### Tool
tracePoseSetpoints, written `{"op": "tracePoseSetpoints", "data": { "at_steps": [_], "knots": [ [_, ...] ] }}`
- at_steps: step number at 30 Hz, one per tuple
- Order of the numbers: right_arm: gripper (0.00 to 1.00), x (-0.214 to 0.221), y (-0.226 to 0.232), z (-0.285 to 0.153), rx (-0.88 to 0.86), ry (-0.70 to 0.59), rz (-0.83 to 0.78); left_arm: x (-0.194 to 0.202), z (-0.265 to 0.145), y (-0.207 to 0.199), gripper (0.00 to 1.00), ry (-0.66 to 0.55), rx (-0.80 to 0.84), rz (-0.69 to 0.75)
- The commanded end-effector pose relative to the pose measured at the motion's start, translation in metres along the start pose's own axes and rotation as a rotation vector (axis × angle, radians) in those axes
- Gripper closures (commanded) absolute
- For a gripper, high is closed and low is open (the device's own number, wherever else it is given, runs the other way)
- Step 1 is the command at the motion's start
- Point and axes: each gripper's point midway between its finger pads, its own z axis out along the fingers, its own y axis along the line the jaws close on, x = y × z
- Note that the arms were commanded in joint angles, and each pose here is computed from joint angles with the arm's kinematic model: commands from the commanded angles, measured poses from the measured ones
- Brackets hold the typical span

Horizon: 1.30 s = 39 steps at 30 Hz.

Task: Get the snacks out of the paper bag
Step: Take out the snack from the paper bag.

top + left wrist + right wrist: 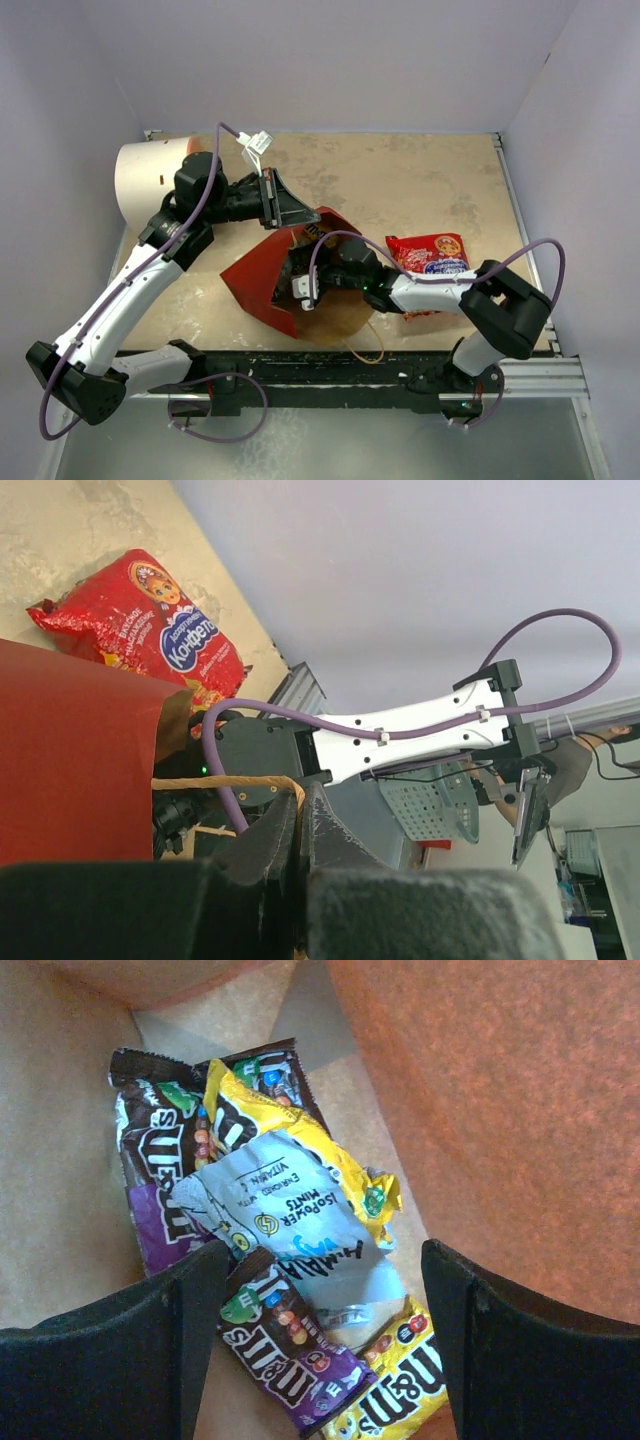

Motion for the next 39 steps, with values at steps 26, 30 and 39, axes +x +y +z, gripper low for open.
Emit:
{"op": "tracePoseSetpoints", "data": {
  "at_steps": [26,30,39],
  "knots": [
    [0.22,-0.027,-0.024,-0.028,0.121,-0.02,0.028,-0.036,-0.01,-0.007,1.0,-0.128,-0.109,0.194],
    [0.21,-0.033,-0.013,-0.052,0.066,0.01,0.048,-0.033,-0.006,-0.001,1.0,-0.118,-0.11,0.184],
    [0.26,-0.071,-0.009,-0.05,0.045,-0.047,0.037,-0.03,-0.001,-0.008,1.0,-0.08,-0.059,0.184]
  ]
}}
